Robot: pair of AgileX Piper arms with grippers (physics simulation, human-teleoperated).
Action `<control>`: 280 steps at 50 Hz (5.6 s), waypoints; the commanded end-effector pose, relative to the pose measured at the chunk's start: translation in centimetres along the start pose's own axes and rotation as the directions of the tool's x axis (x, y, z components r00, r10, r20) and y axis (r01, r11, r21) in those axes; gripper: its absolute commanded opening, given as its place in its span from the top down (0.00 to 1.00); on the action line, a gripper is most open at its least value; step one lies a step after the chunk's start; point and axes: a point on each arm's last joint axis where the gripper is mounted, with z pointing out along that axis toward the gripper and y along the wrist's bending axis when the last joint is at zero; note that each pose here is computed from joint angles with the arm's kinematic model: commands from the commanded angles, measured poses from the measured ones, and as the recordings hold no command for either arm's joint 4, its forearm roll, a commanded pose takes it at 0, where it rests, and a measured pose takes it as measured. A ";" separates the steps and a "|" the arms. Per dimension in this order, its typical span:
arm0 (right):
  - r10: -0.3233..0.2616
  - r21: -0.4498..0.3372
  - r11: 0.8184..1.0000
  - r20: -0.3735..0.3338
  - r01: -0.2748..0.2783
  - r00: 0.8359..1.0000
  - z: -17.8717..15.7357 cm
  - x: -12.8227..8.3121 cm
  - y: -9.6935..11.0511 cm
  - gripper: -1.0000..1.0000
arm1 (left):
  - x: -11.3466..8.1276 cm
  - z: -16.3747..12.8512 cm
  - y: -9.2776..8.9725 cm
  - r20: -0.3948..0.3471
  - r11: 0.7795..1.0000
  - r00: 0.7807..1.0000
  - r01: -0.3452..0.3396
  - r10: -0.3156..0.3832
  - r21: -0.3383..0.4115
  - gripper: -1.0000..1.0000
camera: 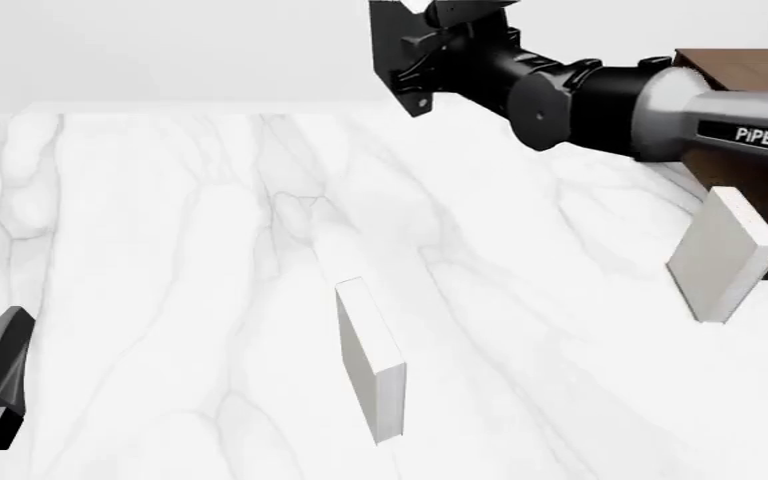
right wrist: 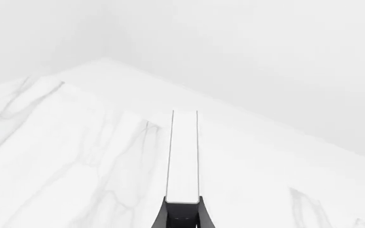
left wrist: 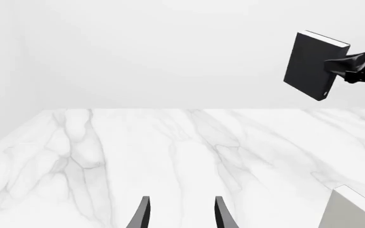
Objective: Pick up the book on the left and place it on top of the shelf.
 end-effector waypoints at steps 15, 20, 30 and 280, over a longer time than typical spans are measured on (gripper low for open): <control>-0.074 0.070 0.995 0.088 0.068 0.993 -10.1 -5.5 -2.6 1.00 | 0.0 0.0 0.0 0.000 1.000 1.000 0.000 0.000 0.000 0.00; -0.090 0.087 0.993 0.100 0.081 0.991 -11.8 -6.4 -3.0 1.00 | 0.0 0.0 0.0 0.000 1.000 1.000 0.000 0.000 0.000 0.00; -0.127 0.131 0.985 0.104 0.113 0.986 -15.0 -7.6 -4.2 1.00 | 0.0 0.0 0.0 0.000 1.000 1.000 0.000 0.000 0.000 0.00; -0.479 0.523 0.480 -0.516 0.704 0.710 -22.2 -4.8 -25.7 1.00 | 0.0 0.0 0.0 0.000 1.000 1.000 0.000 0.000 0.000 0.00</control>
